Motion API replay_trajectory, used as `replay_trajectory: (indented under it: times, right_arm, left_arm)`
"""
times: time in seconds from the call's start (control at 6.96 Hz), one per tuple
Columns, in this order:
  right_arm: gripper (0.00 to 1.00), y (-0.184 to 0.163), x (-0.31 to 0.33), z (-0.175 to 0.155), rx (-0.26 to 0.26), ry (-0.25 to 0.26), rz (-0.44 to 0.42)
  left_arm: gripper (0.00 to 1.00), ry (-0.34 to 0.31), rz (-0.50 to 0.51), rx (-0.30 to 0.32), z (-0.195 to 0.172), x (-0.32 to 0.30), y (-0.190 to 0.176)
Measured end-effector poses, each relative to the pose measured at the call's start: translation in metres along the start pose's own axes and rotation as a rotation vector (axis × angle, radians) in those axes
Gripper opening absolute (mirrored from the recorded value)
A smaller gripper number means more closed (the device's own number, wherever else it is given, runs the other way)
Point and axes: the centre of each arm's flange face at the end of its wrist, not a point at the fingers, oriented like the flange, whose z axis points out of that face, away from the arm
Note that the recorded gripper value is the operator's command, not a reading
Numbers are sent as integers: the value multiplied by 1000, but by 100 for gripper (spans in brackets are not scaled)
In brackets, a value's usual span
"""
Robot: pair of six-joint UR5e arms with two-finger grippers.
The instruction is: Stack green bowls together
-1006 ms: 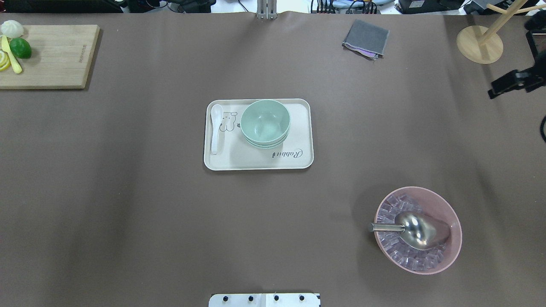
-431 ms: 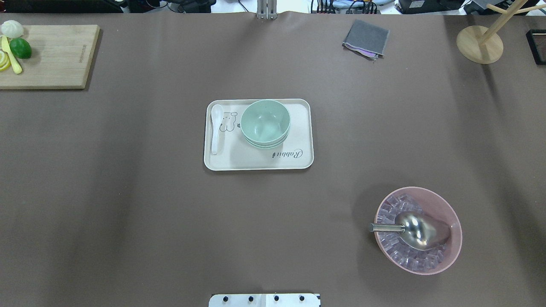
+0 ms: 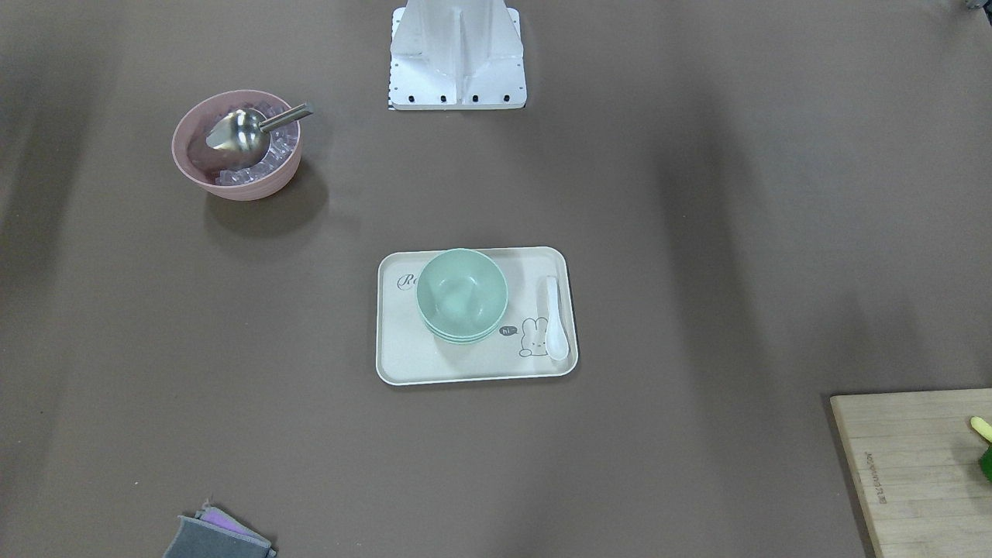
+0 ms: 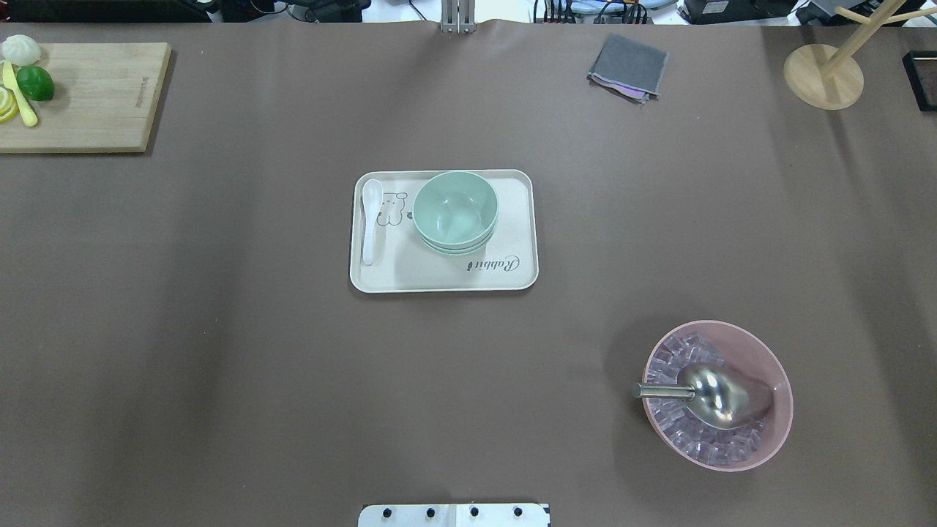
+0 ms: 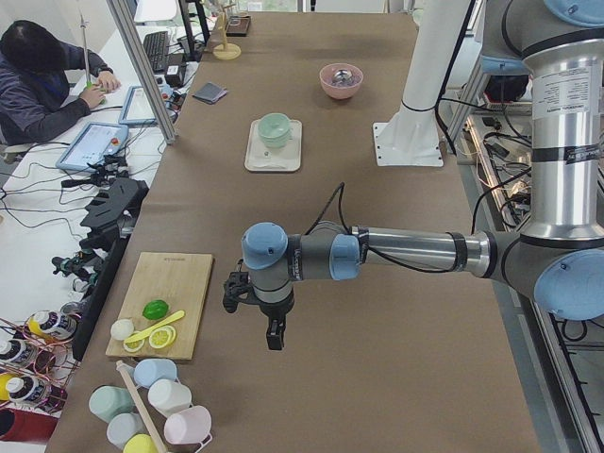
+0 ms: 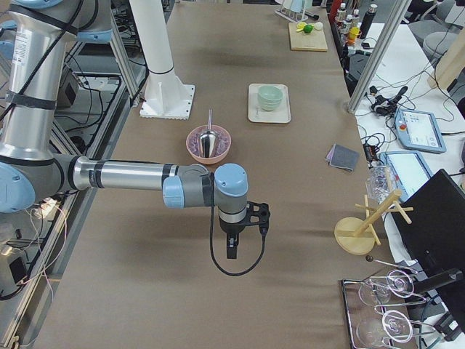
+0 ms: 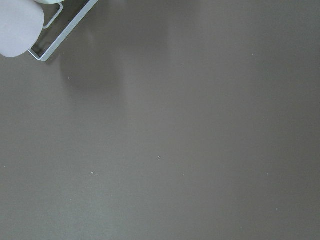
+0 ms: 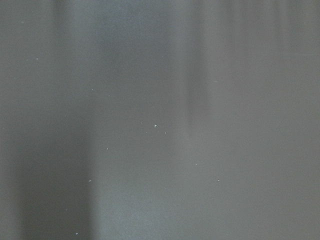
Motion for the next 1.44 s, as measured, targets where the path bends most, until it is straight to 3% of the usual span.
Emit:
replay_trajectory:
  times: [0.57,1.44]
  right_arm:
    - [100,-15,-26,-23,-52,6,28]
    - [100,-17,-54,-10,-94,-4,-34]
  left_arm:
    - [98,1,13,16,-5,3,-2]
    - [98,1,9,12,-2,0,0]
